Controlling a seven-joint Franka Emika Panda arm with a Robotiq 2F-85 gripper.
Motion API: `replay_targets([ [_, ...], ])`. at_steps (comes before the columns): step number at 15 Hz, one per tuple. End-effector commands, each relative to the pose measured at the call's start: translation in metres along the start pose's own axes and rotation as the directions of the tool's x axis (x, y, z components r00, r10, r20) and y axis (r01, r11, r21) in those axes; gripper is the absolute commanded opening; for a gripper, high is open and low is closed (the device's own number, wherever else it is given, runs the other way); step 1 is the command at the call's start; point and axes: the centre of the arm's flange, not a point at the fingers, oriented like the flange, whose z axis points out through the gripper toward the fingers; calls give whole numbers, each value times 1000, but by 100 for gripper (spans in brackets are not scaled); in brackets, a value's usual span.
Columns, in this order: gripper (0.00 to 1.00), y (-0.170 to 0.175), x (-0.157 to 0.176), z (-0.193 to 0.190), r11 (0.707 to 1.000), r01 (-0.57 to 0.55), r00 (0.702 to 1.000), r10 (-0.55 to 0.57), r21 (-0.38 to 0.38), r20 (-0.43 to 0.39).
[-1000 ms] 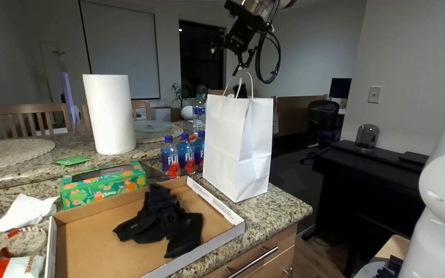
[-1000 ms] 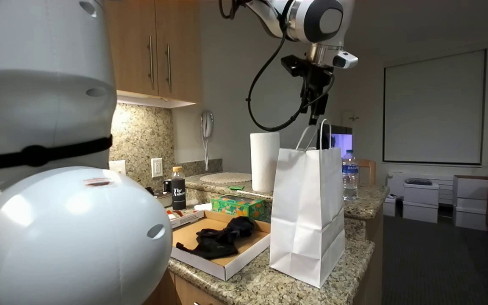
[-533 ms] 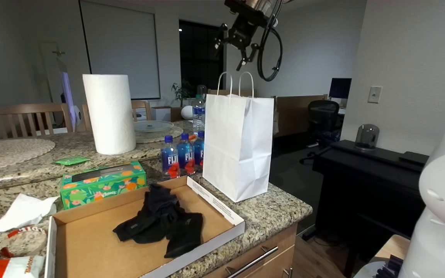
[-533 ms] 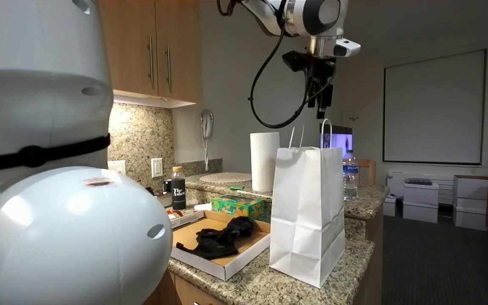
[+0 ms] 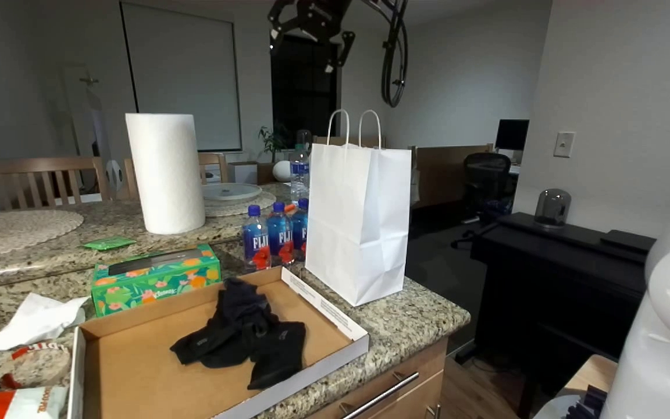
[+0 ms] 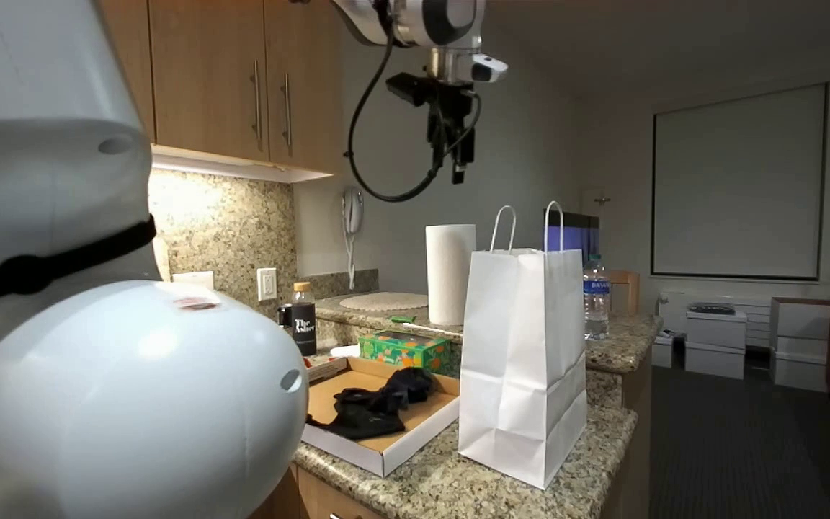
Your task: Pick up all the socks from the cover box and put them in the paper bag
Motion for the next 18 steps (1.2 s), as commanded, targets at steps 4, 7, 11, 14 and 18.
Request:
replay_targets([
  [4, 100, -33, -111, 127, 952, 294, 935, -268, -87, 232],
  [7, 100, -27, -148, 203, 896, 413, 874, -339, -162, 349],
  [11, 100, -13, -185, 284, 802, 532, 828, -425, -273, 365],
  [14, 100, -3, -187, 323, 755, 553, 830, -464, -353, 308],
  [18, 100, 17, -184, 366, 762, 507, 861, -432, -402, 268],
])
